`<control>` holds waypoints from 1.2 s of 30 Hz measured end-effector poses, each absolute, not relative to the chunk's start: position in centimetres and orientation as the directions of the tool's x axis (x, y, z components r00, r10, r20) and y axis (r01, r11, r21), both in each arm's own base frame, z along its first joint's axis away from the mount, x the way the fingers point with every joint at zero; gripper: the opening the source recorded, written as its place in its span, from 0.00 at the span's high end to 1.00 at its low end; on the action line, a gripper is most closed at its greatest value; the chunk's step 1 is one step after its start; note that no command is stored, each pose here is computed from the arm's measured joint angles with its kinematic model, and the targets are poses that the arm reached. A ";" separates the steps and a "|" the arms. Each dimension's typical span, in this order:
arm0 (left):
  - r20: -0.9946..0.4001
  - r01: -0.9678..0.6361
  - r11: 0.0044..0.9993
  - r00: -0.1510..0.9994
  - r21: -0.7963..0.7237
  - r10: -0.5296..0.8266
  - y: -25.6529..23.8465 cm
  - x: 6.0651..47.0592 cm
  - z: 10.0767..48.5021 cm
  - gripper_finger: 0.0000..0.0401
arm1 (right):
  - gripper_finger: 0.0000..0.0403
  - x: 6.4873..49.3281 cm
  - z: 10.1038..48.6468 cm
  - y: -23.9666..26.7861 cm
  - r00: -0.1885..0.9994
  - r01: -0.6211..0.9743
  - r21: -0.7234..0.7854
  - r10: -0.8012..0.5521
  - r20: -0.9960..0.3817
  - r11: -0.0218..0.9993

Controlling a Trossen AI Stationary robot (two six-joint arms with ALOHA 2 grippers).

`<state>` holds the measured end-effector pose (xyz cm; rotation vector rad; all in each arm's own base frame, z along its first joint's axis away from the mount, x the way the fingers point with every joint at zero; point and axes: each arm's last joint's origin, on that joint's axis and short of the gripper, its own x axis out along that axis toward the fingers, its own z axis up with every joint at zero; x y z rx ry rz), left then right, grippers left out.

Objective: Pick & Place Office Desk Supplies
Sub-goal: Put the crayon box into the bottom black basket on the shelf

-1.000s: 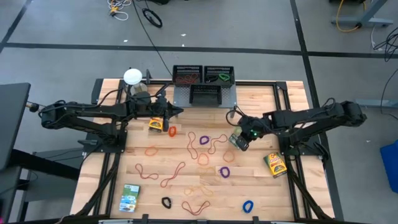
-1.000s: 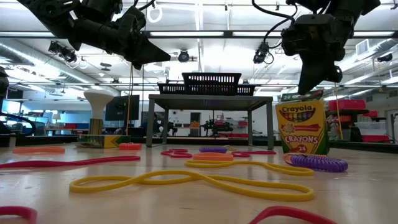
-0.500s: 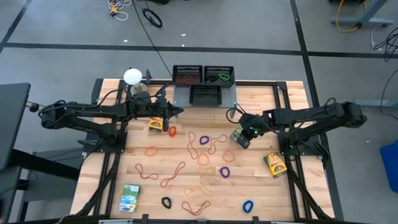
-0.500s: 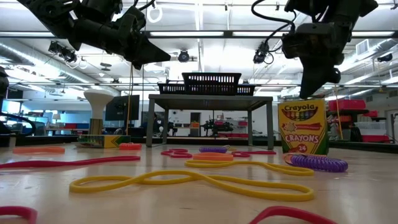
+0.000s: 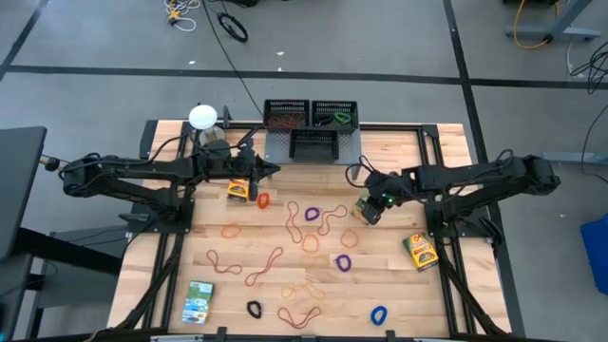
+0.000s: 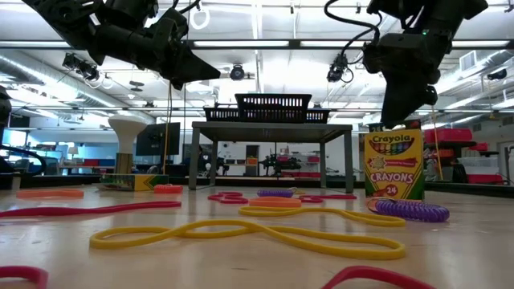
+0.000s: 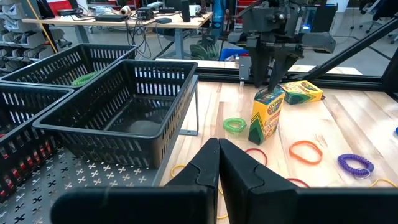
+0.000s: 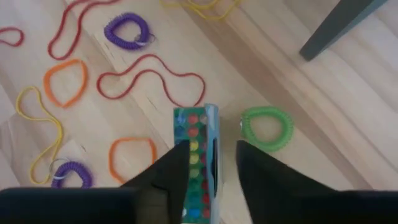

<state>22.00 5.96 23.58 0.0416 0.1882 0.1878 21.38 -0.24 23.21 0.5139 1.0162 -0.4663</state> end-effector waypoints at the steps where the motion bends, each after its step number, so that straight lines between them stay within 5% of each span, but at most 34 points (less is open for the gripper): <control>1: -0.182 -0.182 0.982 0.965 0.059 0.189 6.0 22.0 23.6 0.97 | 0.60 21.5 23.5 -0.2 0.456 0.584 0.189 -0.126 -0.881 0.790; 9: -0.182 -0.181 0.982 0.965 0.059 0.189 6.0 22.0 23.6 0.97 | 0.31 21.9 24.2 0.8 0.428 0.572 0.173 -0.112 -0.897 0.802; 18: -0.183 -0.182 0.982 0.965 0.058 0.189 6.0 22.0 23.6 0.97 | 0.29 23.6 20.7 1.3 0.249 0.612 0.090 -0.084 -0.965 0.786; 23: -0.182 -0.181 0.982 0.965 0.058 0.189 6.0 22.0 23.6 0.97 | 0.36 24.2 19.8 1.3 0.228 0.613 0.097 -0.058 -0.972 0.784; 36: -0.182 -0.182 0.982 0.965 0.059 0.190 6.0 22.0 23.6 0.97 | 0.76 25.6 22.8 1.4 0.313 0.634 0.169 -0.050 -0.948 0.755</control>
